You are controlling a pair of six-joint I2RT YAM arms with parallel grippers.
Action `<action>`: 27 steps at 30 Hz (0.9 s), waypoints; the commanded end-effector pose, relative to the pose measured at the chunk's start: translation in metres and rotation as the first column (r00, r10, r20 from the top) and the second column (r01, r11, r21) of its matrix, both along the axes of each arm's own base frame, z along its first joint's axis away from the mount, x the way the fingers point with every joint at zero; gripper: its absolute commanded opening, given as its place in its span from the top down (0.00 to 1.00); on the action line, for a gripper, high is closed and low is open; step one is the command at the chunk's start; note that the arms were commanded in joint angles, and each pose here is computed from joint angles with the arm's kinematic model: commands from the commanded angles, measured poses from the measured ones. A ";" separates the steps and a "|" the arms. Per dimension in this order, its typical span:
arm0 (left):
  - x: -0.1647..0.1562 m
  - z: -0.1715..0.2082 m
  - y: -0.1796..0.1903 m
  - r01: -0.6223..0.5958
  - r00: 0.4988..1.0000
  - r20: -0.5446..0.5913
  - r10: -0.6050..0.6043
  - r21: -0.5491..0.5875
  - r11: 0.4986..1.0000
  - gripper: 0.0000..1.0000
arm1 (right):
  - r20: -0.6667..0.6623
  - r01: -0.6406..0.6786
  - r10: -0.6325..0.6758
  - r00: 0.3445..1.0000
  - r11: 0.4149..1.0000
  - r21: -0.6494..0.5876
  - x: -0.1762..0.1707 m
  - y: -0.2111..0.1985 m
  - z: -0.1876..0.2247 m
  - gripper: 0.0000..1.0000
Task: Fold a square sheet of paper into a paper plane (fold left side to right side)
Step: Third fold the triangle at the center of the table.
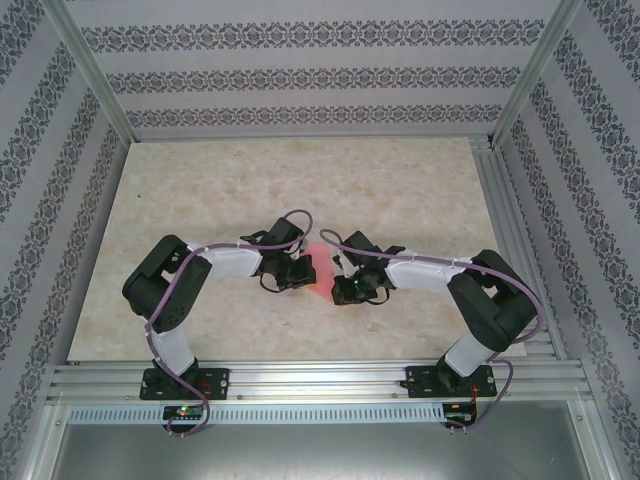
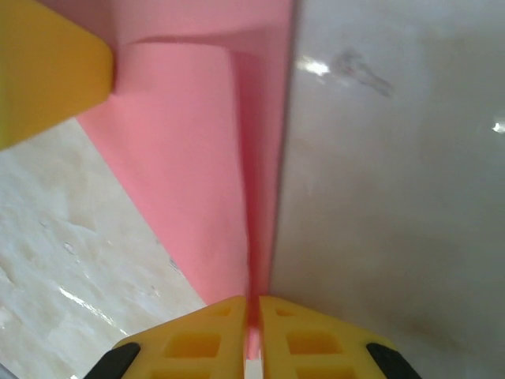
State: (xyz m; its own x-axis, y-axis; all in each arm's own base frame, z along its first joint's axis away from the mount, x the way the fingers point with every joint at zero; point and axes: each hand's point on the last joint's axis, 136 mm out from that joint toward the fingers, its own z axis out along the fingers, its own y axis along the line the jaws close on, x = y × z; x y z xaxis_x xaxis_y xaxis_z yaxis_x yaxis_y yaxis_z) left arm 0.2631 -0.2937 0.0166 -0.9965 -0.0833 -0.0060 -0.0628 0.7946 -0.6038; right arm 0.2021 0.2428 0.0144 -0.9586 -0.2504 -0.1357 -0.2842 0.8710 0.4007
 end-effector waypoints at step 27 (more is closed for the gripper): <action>-0.018 -0.048 0.031 -0.009 0.998 -0.059 0.019 0.170 0.985 0.97 | -0.019 0.053 -0.054 0.998 0.996 -0.069 0.006 0.018 -0.010 0.88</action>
State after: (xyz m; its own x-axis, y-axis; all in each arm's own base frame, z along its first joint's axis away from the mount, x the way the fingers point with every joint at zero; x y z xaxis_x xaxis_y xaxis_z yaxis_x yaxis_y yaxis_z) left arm 0.2645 -0.2957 0.0160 -0.9966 -0.0809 -0.0164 -0.0537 0.7862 -0.6156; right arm 0.2133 0.2773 0.0119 -0.9635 -0.2390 -0.1203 -0.2672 0.8848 0.3818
